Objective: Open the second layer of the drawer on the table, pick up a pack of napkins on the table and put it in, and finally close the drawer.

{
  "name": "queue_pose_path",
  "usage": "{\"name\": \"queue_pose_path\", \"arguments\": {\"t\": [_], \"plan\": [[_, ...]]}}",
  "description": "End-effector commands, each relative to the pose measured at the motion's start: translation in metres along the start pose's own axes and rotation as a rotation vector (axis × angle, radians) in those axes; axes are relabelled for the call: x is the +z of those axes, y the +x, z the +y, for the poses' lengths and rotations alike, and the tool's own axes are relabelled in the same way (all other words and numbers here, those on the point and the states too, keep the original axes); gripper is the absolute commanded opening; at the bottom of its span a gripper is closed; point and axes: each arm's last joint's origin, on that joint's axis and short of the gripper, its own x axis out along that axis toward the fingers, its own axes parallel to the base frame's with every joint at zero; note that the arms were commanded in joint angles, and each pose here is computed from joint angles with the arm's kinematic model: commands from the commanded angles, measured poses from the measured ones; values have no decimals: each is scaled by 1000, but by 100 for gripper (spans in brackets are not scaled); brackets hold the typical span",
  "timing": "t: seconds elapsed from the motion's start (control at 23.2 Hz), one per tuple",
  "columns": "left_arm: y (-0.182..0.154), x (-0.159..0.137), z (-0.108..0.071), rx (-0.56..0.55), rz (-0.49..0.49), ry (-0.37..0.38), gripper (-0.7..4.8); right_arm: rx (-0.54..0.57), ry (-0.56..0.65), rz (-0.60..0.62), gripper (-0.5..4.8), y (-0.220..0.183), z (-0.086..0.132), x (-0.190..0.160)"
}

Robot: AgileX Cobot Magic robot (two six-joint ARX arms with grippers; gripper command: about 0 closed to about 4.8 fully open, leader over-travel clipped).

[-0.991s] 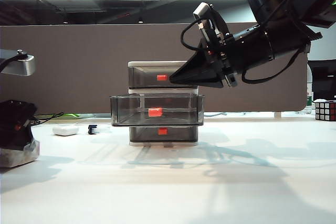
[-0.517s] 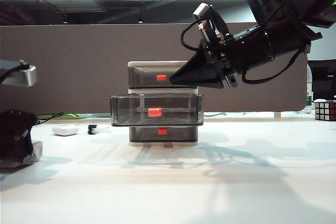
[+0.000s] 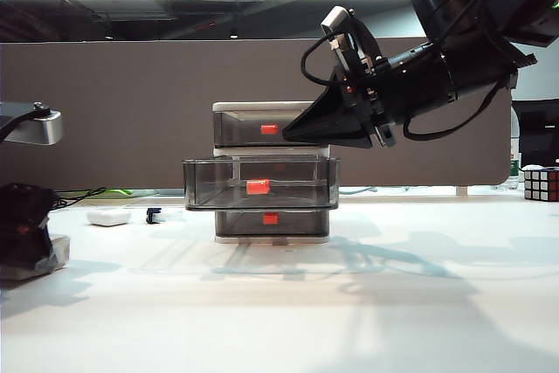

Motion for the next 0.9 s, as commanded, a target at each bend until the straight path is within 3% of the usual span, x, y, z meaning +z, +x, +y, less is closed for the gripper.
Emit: {"name": "queue_pose_path", "arguments": {"t": [0.04,0.17,0.47,0.9], "plan": [[0,2,0,-2,-16,3,330,8,-18,-13,-5,0,2,4],[0,4,0,-2,-39,0,328,8,-17,-12,-5,0,2,4],[-9,29,-1,-99,-204,-5,331,8,-17,-13,-5,0,2,4],[-51,79,-2,-367,-497,43,343,9,-32,-28,-5,0,2,6]]}}
